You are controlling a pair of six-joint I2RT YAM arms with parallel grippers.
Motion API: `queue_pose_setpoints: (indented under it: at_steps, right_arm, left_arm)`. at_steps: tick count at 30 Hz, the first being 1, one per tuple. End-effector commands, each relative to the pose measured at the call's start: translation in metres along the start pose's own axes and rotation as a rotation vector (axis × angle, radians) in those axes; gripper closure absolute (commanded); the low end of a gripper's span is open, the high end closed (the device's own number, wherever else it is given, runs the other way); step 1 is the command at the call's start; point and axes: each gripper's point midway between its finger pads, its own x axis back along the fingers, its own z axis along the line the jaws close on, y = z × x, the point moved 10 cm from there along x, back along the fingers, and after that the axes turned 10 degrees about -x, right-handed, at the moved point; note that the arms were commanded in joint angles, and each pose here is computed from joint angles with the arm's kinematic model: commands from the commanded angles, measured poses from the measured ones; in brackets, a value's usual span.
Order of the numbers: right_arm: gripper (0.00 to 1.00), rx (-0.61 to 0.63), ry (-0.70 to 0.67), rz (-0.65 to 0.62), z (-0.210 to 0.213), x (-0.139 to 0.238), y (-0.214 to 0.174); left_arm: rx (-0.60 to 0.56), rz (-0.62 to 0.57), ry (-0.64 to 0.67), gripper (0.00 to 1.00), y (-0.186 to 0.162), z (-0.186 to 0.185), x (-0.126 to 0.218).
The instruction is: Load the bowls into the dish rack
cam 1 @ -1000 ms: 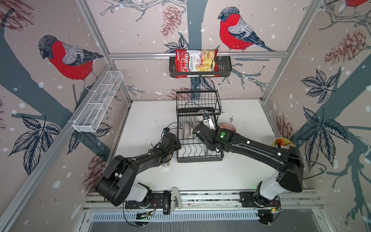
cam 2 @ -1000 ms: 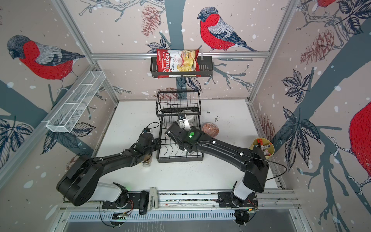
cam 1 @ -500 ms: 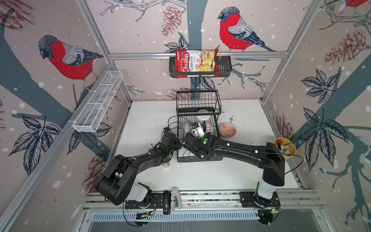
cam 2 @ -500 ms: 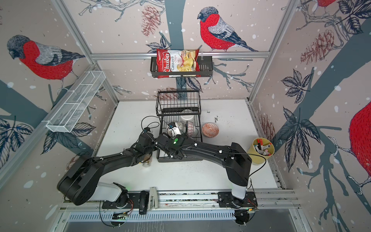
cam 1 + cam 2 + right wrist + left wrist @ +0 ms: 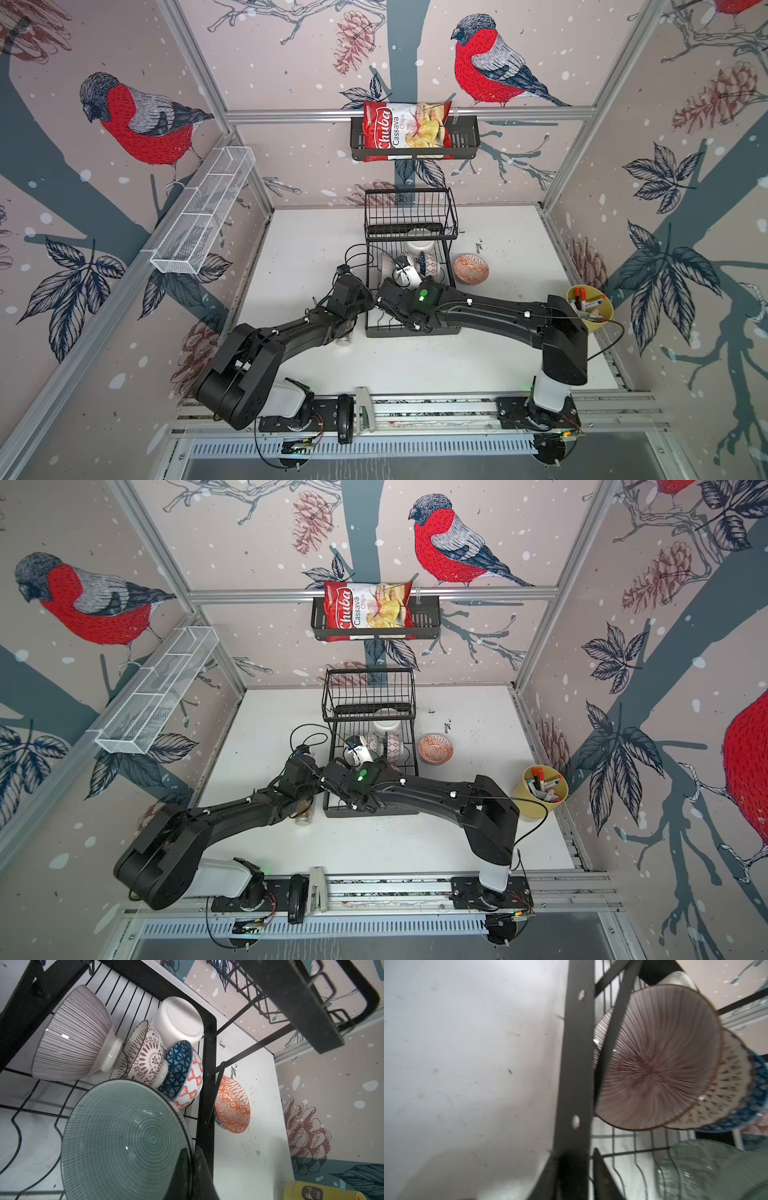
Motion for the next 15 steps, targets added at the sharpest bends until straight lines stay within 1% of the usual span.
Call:
queue_pose_setpoints:
  at_steps: [1,3,9,15]
  right_arm:
    - [1.00,-0.038,-0.008,-0.035,-0.003,0.002,0.006]
    - [1.00,-0.037,-0.006,-0.032,-0.003,0.001,0.005]
    - [1.00,-0.032,0.003,-0.026,-0.002,0.001,0.005]
    - [1.00,-0.013,-0.003,-0.017,0.001,-0.002,0.001]
  left_arm:
    - [0.024,0.007,-0.064,0.56,0.003,-0.007,0.003]
    - [0.021,0.002,-0.067,0.49,0.004,-0.008,0.005]
    - [0.010,-0.009,-0.071,0.35,0.008,-0.011,0.012]
    - [-0.008,-0.045,-0.056,0.15,0.013,-0.011,0.026]
